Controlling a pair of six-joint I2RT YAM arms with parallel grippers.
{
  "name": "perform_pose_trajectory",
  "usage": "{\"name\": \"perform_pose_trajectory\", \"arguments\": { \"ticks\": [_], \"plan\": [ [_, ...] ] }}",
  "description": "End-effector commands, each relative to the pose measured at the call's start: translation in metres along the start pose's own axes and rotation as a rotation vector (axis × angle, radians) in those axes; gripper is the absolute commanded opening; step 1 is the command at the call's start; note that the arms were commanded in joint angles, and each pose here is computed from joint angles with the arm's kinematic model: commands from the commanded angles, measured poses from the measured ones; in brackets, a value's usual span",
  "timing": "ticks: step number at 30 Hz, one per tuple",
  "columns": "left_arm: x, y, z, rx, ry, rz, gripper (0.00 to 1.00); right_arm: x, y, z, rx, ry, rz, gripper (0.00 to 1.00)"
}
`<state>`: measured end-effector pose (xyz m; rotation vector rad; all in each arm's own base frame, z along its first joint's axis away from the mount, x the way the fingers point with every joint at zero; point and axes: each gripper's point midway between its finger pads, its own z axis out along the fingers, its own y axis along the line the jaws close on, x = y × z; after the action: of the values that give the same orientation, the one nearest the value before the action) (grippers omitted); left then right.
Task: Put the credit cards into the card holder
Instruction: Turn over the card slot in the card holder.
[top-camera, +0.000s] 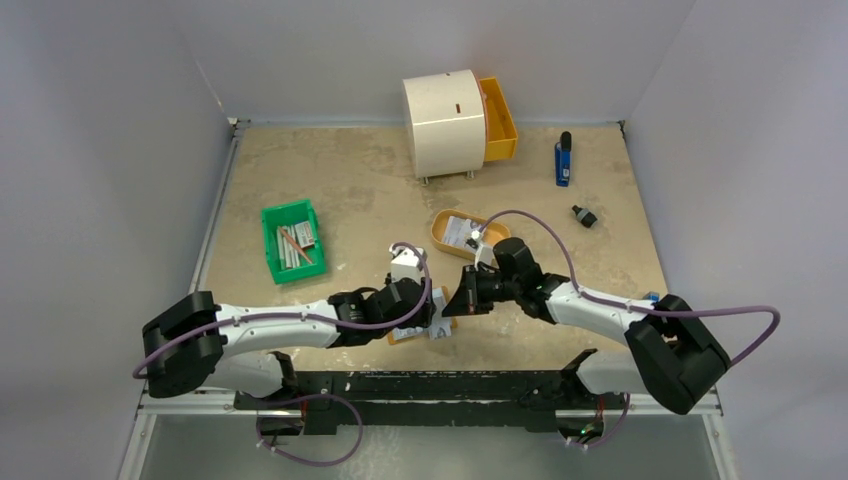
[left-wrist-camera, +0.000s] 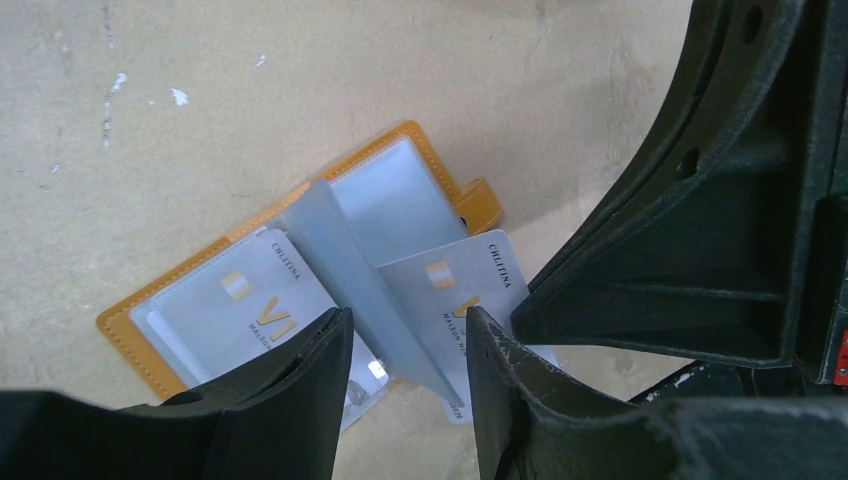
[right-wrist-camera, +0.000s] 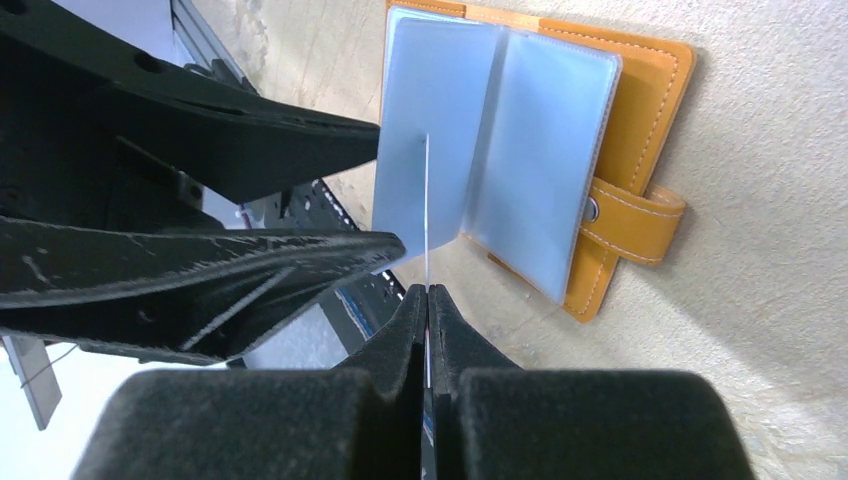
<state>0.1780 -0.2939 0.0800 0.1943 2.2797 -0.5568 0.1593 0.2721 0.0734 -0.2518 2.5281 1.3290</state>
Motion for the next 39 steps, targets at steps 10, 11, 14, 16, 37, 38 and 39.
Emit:
{"name": "perform_pose_trajectory", "arguments": {
  "ticks": [10, 11, 14, 16, 37, 38, 39],
  "plan": [
    [0.003, -0.009, 0.009, 0.038, 0.009, 0.034, 0.05, -0.004, 0.014, -0.004, -0.022, -0.006, -0.043, 0.00],
    [0.004, -0.008, 0.009, 0.039, 0.013, 0.040, 0.03, -0.001, 0.011, -0.005, -0.007, -0.006, -0.045, 0.00],
    [0.007, -0.013, 0.007, 0.072, 0.038, 0.083, 0.00, 0.005, 0.002, -0.014, 0.043, -0.025, -0.043, 0.00],
    [0.010, -0.019, 0.005, 0.104, 0.063, 0.114, 0.00, 0.009, -0.003, -0.021, 0.070, -0.047, -0.036, 0.00],
    [-0.025, -0.014, -0.009, -0.010, -0.027, 0.073, 0.41, 0.005, 0.002, -0.056, 0.162, -0.142, -0.020, 0.00],
    [-0.027, -0.012, -0.010, -0.018, -0.033, 0.068, 0.41, 0.003, 0.004, -0.056, 0.162, -0.144, -0.026, 0.00],
    [-0.028, -0.010, -0.011, -0.027, -0.038, 0.068, 0.42, 0.001, 0.006, -0.057, 0.160, -0.145, -0.028, 0.00]
  ]
}}
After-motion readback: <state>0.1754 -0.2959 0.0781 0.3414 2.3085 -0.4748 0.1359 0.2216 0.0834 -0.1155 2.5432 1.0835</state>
